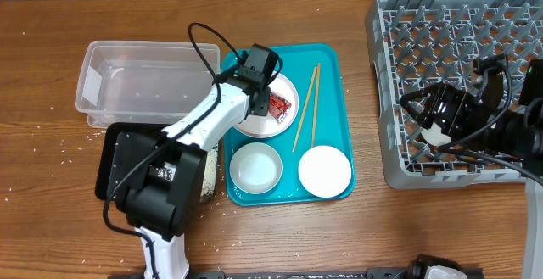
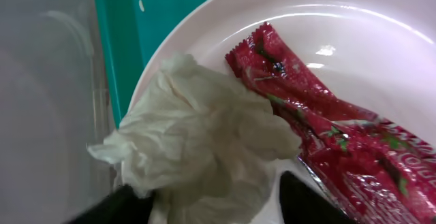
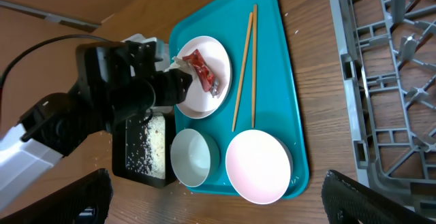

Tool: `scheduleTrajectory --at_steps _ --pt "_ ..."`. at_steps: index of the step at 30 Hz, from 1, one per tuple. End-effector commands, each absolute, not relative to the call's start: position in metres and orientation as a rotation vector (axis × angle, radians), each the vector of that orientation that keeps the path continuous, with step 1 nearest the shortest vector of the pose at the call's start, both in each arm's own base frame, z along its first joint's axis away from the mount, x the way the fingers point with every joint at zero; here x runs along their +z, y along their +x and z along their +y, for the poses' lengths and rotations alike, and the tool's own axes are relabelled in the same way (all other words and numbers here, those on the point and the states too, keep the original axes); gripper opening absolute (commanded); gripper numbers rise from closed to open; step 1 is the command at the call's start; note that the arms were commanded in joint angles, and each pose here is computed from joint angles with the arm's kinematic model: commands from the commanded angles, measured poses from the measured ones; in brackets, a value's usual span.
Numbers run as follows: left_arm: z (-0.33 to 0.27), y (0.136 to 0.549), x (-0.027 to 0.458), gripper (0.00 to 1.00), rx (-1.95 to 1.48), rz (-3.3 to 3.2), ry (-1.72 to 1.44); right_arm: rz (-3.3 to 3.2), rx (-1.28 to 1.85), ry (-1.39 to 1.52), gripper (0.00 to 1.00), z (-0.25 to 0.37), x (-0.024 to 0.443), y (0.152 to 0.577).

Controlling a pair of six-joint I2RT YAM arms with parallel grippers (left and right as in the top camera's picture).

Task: Sort waste into correct bins and load items into the dishwasher

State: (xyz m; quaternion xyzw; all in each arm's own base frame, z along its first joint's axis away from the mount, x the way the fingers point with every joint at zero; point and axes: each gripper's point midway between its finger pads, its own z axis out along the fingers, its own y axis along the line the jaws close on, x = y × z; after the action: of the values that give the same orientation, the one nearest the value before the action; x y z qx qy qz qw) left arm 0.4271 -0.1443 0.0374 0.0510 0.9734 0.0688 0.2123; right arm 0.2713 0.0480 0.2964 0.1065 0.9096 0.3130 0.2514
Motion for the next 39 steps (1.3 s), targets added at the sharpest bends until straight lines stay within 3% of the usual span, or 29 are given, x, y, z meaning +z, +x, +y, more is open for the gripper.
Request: scheduleTrajectory --at_steps 1,4,10,13,16,20,23,28,29,30,31,35,39 --pt "-0.142 0.428 0.027 0.36 0.255 2.708 0.209 2.451 0.841 0.261 1.0 0.049 0.305 0.272" --pt "-0.14 0.422 0.025 0.04 0.263 2.732 0.217 2.451 0.841 0.261 1.0 0.049 0.305 0.271" --pt "-0.144 0.413 0.047 0.04 0.216 2.792 0.158 2.451 0.841 0.261 1.0 0.049 0.305 0.271" --pt "-0.149 0.418 0.087 0.04 0.156 2.754 0.141 2.451 0.841 0.262 1.0 0.049 0.305 0.271" --pt "-0.154 0.426 0.159 0.04 0.069 2.623 0.117 2.455 0.842 0.264 1.0 0.049 0.305 0.271" --pt "-0.133 0.422 0.2 0.04 0.088 2.551 0.05 2.455 0.843 0.264 1.0 0.049 0.305 0.271" --pt "-0.097 0.42 0.197 0.04 0.181 2.576 -0.079 2.455 0.843 0.264 1.0 0.049 0.305 0.271" --pt "-0.043 0.417 0.152 0.04 0.281 2.701 -0.263 2.454 0.842 0.264 1.0 0.049 0.305 0.271" --pt "-0.035 0.416 0.143 0.11 0.298 2.723 -0.293 2.454 0.842 0.264 1.0 0.049 0.305 0.271" --pt "-0.028 0.417 0.135 0.26 0.302 2.743 -0.321 2.454 0.843 0.263 1.0 0.05 0.305 0.271" --pt "-0.027 0.418 0.131 0.54 0.283 2.755 -0.333 2.454 0.842 0.263 1.0 0.05 0.305 0.271" --pt "-0.054 0.422 0.137 0.68 0.003 2.788 -0.326 2.454 0.842 0.263 1.0 0.05 0.305 0.271" --pt "-0.1 0.427 0.161 0.63 -0.197 2.743 -0.216 2.454 0.842 0.264 1.0 0.049 0.305 0.271"
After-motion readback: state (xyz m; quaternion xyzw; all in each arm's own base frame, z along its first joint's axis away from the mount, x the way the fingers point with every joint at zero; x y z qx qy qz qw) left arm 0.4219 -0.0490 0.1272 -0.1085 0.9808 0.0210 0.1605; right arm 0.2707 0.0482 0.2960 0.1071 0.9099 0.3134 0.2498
